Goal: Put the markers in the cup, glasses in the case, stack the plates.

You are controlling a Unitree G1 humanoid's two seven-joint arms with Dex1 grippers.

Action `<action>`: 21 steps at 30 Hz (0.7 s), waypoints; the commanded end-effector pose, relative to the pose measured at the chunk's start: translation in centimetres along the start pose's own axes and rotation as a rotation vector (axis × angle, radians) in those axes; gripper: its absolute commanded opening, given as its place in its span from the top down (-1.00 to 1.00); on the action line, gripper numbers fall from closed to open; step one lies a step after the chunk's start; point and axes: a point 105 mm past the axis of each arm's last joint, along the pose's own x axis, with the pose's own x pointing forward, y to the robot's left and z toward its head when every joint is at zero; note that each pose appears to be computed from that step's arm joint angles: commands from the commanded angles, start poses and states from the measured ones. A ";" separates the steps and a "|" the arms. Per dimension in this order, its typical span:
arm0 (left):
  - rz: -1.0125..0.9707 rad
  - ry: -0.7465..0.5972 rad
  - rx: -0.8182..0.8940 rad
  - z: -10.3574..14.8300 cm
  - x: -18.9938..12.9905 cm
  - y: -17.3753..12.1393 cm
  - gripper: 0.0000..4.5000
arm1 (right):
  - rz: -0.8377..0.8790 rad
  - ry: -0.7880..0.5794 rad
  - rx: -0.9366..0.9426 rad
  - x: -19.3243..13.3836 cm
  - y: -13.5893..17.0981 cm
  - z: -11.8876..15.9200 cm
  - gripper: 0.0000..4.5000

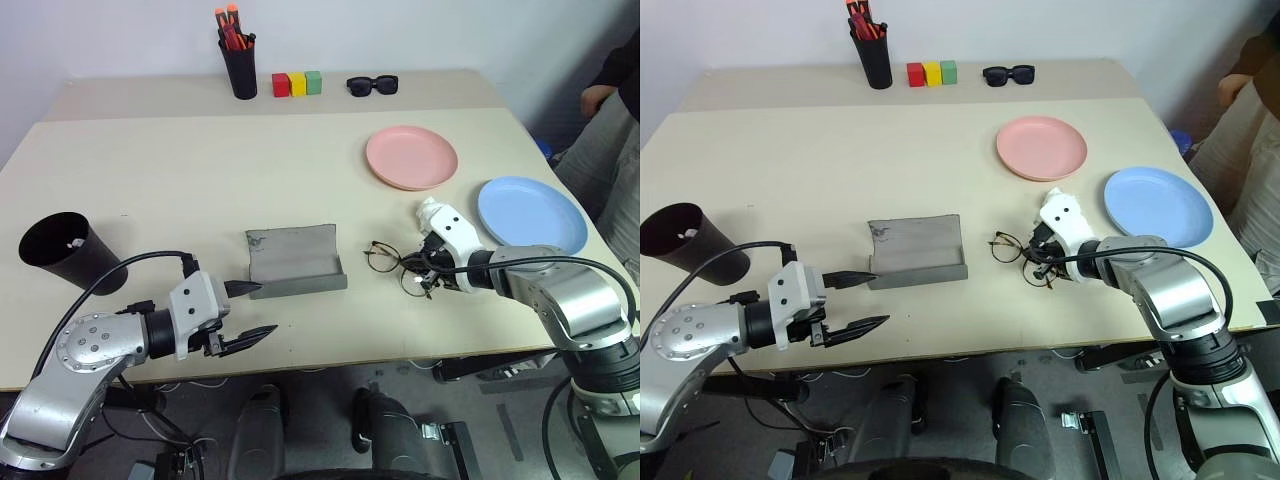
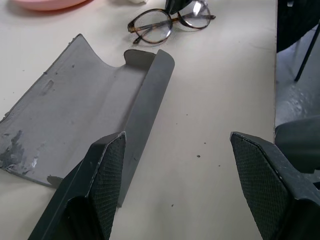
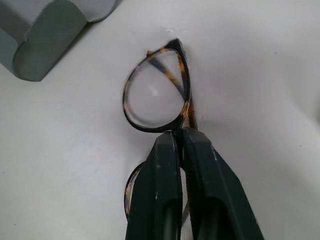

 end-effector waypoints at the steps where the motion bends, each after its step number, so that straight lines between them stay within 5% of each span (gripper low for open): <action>1: -0.015 -0.033 0.025 0.9 0.2 -0.6 -0.52 | -0.001 -0.020 -0.034 -0.2 0.2 0.9 0.98; 6: 0.055 -0.019 0.016 0.4 -0.3 0.4 -0.52 | -0.007 -0.073 -0.146 -0.9 0.1 3.1 0.98; 9: 0.186 -0.012 -0.030 -0.5 -1.8 2.1 -0.52 | 0.037 -0.180 -0.261 -1.7 1.2 6.8 0.98; 15: 0.383 0.023 -0.104 -3.6 -5.7 3.3 -0.52 | 0.254 -0.350 -0.461 0.0 7.6 12.9 0.98; 21: 0.449 0.063 -0.126 -4.9 -8.1 2.5 -0.52 | 0.396 -0.403 -0.574 3.2 11.9 15.0 0.98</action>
